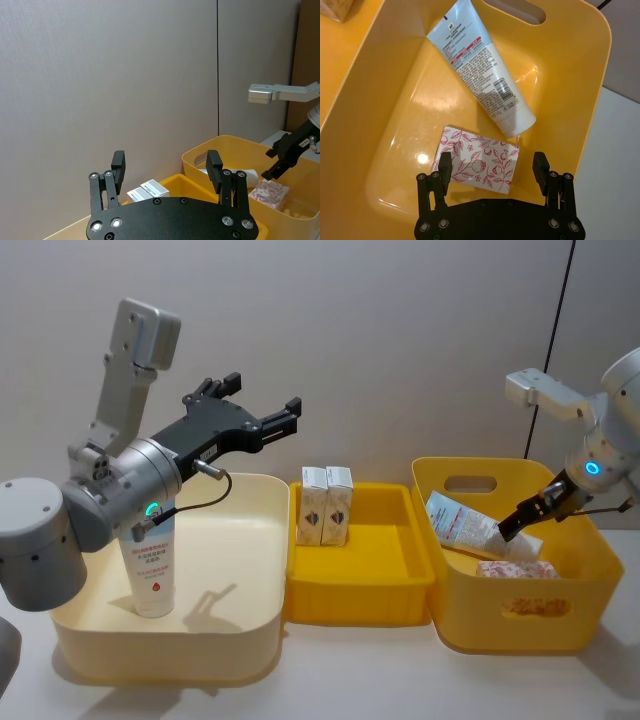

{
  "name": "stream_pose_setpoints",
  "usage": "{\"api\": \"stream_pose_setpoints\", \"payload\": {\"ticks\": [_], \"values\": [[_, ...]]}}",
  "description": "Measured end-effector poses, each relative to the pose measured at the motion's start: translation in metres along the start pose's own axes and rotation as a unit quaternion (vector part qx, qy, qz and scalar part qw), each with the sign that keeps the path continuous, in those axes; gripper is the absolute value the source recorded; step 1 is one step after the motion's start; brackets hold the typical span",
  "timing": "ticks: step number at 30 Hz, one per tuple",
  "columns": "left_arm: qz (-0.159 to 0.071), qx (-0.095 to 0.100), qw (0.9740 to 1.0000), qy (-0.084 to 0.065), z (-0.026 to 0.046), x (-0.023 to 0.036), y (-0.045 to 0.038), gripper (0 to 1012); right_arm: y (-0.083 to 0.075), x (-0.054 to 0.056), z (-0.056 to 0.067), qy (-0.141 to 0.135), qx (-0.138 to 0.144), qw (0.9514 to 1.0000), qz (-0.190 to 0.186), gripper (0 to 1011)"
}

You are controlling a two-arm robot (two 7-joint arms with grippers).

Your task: Bimanual collaborative sorting of washing and personal care products

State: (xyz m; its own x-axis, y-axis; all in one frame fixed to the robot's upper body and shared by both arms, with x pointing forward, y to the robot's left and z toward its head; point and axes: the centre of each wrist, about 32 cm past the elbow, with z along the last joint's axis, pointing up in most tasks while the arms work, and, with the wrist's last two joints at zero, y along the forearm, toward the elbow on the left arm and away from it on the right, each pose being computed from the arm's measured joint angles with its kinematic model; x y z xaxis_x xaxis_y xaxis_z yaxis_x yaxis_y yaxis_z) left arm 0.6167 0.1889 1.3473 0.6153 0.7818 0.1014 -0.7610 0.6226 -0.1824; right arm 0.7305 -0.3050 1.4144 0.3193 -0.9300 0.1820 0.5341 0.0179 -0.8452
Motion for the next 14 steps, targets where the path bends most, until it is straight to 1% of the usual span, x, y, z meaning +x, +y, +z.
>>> {"api": "stream_pose_setpoints", "payload": {"ticks": [14], "values": [[0.000, 0.000, 1.0000, 0.000, 0.0000, -0.0001, -0.0001, 1003, -0.0003, 0.0019, -0.0004, 0.004, -0.010, 0.9999, 0.005, 1001]]}}
